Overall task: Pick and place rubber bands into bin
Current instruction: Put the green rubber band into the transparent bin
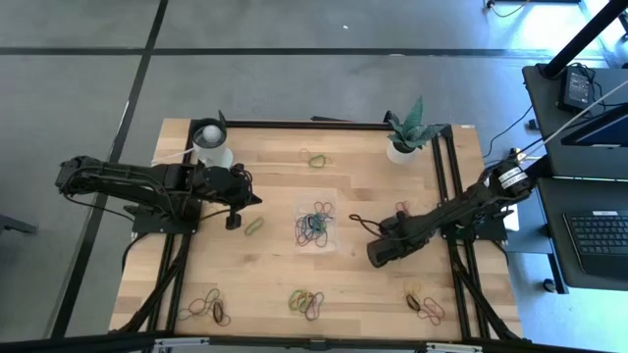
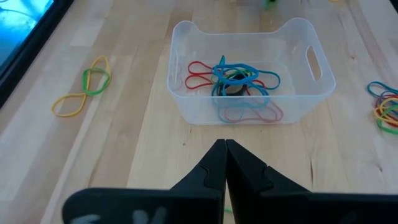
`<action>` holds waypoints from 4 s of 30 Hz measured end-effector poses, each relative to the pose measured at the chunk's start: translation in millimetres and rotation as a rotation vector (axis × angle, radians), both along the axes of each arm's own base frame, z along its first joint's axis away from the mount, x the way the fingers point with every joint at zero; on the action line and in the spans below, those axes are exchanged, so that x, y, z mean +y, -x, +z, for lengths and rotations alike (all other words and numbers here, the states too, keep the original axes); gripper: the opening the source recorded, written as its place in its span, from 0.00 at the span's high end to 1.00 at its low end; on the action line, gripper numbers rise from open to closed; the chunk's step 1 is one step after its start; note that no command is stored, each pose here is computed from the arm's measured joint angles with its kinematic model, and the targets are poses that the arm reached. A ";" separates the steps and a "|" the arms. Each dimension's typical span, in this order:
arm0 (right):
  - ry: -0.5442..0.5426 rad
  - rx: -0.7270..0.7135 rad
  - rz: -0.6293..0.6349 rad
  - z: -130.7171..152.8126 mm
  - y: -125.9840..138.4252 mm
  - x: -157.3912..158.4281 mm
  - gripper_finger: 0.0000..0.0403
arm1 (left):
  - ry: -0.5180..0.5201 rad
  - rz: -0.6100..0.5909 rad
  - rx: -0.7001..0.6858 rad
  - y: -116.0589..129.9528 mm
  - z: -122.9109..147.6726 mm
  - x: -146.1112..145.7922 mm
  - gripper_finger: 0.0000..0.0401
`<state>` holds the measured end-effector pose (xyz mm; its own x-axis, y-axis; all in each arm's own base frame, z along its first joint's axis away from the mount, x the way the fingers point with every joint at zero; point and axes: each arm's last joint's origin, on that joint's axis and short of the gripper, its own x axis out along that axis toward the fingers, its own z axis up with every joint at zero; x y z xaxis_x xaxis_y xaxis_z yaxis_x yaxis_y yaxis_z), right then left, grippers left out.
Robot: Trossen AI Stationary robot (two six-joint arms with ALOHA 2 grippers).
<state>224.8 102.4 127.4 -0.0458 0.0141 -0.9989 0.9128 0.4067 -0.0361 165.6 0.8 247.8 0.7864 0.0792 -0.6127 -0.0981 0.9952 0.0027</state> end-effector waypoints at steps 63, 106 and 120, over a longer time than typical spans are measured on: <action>0.195 -0.387 0.556 103.1 -77.2 -20.8 0.99 | -0.110 -0.054 -0.004 -0.8 1.3 0.7 0.99; 0.183 -0.367 0.906 101.8 -186.1 -78.1 0.61 | 0.070 0.061 0.083 -26.3 -0.3 -74.5 0.99; 0.217 -0.365 1.156 100.8 -185.2 -56.7 0.58 | 0.163 0.113 0.117 -72.3 3.8 -148.9 0.99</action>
